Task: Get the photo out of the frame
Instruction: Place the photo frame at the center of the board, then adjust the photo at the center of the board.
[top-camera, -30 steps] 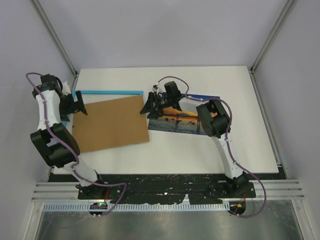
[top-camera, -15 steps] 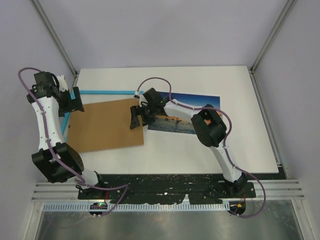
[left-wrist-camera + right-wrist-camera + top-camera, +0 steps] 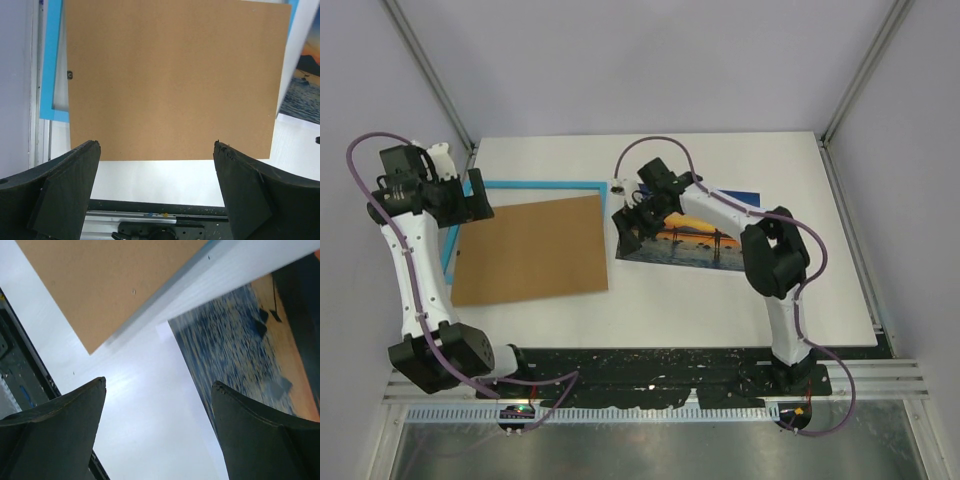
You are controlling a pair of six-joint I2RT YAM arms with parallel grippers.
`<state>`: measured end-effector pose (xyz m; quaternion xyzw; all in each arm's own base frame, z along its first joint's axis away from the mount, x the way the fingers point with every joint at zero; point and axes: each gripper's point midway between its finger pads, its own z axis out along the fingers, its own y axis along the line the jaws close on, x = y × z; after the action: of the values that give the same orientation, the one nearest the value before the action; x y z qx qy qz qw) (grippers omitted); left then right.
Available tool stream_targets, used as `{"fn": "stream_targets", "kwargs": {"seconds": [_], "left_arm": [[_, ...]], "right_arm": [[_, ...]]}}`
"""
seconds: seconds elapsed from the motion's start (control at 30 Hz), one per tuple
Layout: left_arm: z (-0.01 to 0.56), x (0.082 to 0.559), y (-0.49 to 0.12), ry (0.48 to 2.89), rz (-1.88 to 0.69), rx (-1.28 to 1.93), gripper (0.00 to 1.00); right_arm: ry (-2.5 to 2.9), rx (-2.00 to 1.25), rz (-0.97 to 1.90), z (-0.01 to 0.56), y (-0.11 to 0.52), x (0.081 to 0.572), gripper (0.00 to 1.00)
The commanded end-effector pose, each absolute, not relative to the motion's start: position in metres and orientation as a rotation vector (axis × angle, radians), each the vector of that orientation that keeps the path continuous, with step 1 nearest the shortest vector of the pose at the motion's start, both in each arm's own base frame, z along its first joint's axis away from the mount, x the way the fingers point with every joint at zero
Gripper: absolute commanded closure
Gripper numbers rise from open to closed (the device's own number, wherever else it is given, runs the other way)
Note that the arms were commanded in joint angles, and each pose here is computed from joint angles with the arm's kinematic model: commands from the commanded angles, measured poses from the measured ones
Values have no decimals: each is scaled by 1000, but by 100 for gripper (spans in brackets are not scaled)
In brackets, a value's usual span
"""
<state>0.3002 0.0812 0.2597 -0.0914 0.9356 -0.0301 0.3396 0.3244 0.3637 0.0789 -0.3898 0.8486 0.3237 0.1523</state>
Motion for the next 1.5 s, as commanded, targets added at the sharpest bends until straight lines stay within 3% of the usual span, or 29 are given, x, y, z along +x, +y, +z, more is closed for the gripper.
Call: {"fn": "stream_targets", "kwargs": {"seconds": [0.0, 0.3, 0.67, 1.0, 1.47], "left_arm": [[283, 294, 64, 2354, -118, -151, 0], [296, 286, 47, 2302, -180, -91, 0], [295, 273, 23, 2251, -250, -35, 0], [291, 265, 20, 2246, -249, -33, 0], [296, 265, 17, 2236, -269, -42, 1]], "right_arm": [[2350, -1371, 868, 114, 315, 297, 10], [2640, -1262, 874, 81, 189, 238, 10], [2753, -1177, 862, 44, 122, 211, 10], [2816, -1062, 603, 10, 72, 246, 10], [2686, -1052, 231, 13, 45, 301, 10]]}}
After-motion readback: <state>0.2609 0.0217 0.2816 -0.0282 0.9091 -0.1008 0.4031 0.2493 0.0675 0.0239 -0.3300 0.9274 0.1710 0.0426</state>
